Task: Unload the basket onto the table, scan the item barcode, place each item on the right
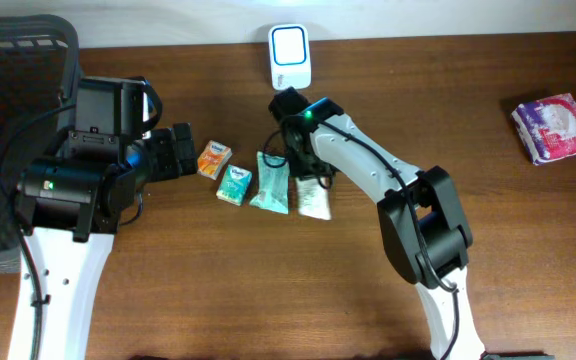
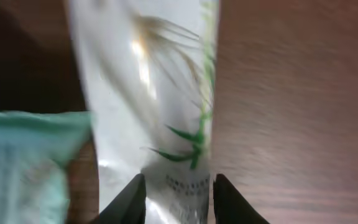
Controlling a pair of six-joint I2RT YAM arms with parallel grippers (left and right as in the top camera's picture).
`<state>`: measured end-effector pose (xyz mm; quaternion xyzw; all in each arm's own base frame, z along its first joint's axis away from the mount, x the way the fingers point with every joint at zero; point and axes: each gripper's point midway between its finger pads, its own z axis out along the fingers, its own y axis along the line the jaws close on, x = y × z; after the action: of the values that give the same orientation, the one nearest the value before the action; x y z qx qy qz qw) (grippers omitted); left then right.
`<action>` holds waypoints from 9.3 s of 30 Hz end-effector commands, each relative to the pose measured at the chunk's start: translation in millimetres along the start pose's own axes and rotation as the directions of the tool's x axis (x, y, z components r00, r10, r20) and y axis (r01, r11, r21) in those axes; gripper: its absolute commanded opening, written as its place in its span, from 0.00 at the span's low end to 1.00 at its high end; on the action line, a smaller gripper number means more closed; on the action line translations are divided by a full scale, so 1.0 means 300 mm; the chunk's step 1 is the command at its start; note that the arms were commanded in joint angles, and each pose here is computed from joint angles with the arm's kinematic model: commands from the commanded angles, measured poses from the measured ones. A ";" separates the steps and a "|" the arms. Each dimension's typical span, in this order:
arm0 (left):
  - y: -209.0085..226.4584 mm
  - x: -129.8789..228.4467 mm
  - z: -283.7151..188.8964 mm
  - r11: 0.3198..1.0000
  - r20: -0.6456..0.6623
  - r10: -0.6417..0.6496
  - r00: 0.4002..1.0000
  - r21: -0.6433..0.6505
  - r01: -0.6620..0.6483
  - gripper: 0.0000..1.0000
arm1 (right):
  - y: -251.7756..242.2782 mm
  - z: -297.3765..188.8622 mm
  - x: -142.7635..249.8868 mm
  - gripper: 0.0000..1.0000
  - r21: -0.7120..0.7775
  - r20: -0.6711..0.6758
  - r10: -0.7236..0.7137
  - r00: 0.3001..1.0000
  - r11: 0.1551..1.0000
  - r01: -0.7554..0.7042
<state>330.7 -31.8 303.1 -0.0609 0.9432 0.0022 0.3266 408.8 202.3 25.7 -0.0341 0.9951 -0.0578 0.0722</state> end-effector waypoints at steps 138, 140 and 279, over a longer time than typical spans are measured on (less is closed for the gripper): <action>0.006 -0.010 -0.008 1.000 0.011 -0.011 1.000 -0.004 0.011 0.99 | -0.311 -0.199 0.014 1.00 0.256 -0.050 0.171 0.984 0.954 -0.153; 0.006 -0.011 -0.008 1.000 0.012 -0.011 1.000 -0.004 0.011 0.99 | -0.277 -0.139 0.036 0.93 0.254 -0.063 0.155 0.986 0.958 -0.135; 0.006 -0.010 -0.008 1.000 0.011 -0.011 1.000 -0.004 0.011 0.99 | -0.074 -0.404 -0.665 0.04 -0.352 0.597 0.108 0.795 0.926 0.138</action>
<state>330.7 -31.8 303.1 -0.0609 0.9432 0.0022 0.3266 577.0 199.8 161.7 -0.0735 0.9252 0.1399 0.3451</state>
